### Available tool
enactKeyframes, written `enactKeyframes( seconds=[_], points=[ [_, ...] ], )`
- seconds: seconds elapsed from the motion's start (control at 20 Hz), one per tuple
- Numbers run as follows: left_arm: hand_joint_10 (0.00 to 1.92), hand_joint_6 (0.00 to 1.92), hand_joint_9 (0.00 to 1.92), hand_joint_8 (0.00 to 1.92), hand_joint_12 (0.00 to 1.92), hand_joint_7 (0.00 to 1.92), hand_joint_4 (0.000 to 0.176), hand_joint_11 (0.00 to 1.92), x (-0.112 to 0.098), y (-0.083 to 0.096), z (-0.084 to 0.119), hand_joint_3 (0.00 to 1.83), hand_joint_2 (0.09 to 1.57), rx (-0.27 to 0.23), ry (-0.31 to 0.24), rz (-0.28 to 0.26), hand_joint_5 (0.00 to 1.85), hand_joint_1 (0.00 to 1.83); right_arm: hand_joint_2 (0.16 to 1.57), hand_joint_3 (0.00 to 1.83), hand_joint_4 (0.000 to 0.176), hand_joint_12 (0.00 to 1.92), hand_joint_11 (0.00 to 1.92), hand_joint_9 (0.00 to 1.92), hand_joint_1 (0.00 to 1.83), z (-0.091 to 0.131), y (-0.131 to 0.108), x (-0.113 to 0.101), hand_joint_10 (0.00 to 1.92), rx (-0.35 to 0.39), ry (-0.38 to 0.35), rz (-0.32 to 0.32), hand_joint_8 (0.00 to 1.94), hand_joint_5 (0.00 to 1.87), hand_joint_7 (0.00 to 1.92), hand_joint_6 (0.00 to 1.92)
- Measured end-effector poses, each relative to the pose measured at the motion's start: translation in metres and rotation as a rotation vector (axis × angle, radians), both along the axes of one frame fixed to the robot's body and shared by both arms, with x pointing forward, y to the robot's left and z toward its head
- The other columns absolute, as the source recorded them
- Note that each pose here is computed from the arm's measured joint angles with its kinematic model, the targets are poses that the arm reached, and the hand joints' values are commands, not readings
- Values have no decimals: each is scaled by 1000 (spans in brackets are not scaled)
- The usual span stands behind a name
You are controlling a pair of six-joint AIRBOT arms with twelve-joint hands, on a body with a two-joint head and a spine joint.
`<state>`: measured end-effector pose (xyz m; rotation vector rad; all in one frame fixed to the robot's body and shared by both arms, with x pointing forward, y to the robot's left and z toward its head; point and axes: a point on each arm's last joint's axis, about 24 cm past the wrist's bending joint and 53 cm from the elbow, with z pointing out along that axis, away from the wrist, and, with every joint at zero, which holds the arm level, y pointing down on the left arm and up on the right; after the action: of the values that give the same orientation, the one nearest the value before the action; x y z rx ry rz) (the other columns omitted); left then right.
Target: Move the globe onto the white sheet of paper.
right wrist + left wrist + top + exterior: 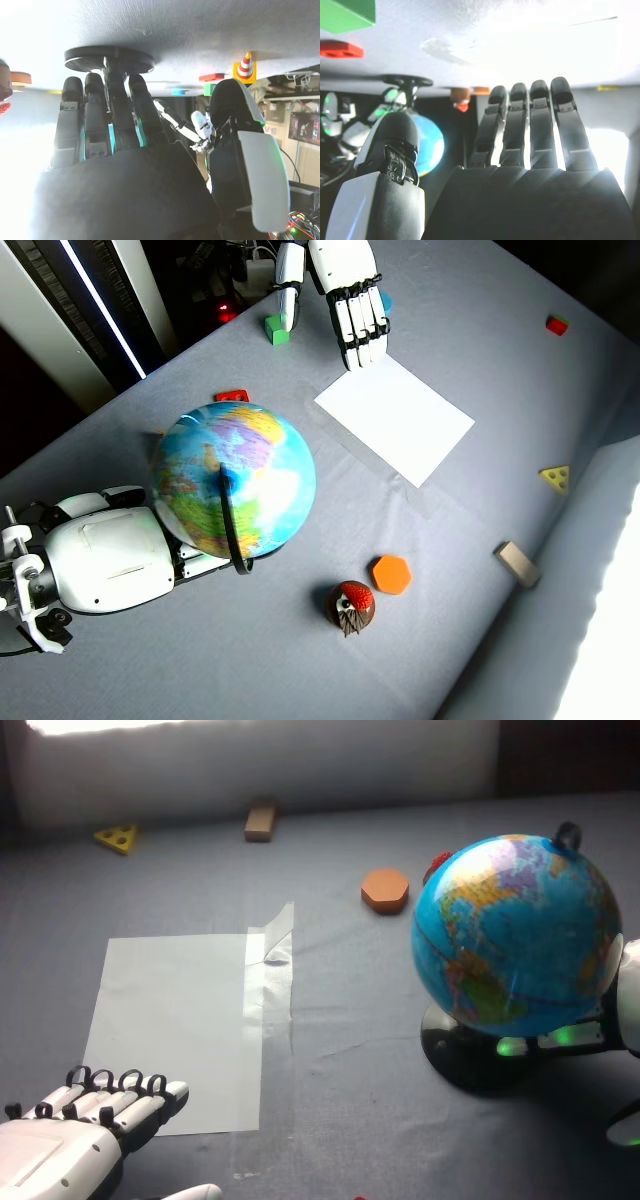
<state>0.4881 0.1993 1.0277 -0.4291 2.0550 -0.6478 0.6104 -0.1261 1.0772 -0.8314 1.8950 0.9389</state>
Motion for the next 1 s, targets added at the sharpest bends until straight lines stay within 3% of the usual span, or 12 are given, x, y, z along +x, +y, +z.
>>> enactKeyframes(
  seconds=[0.35, 0.6, 1.0],
  points=[
    [0, 2, 98, 0, 362, 103, 0, 0, 0, 1, 0, 0, 1193, -16, 7, 13, 111, 0, 1186, 0, 0, 257, 0, 120, 0, -5, 3, 3, 5, -24, -34, 17, 0, 78, 95, 2],
    [0, 1, 98, 0, 362, 104, 0, 0, 0, 1, 0, 0, 1196, -18, 7, 14, 108, 0, 1186, 0, 0, 256, 0, 123, 0, -7, 18, 1, 5, -38, -22, 48, 3, 78, 103, 2],
    [3, 3, 91, 0, 308, 97, 0, 0, 1, 2, -1, 0, 1196, -11, 8, 10, 81, 0, 1185, 0, 0, 257, 0, 127, 0, -1, 75, 7, 6, -29, -17, 37, 6, 101, 117, 10]
  ],
)
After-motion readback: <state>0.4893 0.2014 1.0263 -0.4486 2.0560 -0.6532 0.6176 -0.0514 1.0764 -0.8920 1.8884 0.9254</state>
